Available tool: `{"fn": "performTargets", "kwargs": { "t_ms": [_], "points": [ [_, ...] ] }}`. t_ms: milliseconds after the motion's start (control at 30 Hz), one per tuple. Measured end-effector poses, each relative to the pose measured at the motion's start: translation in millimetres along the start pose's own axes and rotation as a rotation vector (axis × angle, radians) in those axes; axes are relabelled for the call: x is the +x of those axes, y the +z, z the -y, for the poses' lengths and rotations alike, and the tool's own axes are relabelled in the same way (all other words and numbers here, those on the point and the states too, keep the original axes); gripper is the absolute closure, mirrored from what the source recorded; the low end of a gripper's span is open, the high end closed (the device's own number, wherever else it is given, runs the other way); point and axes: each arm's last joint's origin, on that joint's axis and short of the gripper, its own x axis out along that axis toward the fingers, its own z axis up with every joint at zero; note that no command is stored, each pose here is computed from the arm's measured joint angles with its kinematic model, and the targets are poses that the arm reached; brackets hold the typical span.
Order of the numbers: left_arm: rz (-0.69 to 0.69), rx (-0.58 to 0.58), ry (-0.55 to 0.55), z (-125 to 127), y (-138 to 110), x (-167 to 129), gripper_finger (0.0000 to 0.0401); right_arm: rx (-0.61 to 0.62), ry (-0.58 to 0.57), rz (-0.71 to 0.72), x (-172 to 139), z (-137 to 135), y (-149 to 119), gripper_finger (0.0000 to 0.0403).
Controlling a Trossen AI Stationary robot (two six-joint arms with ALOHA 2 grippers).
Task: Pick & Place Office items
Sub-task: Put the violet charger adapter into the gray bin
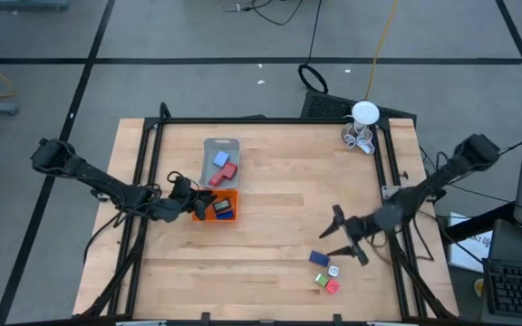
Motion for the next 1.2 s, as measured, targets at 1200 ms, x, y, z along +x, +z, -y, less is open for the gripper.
{"fn": "performTargets", "kwargs": {
  "t_ms": [1200],
  "points": [
    [0.034,-0.054,-0.047,6,4,0,0.0244,0.117,-0.112,-0.429,23,-63,-95,0.0156]
  ]
}}
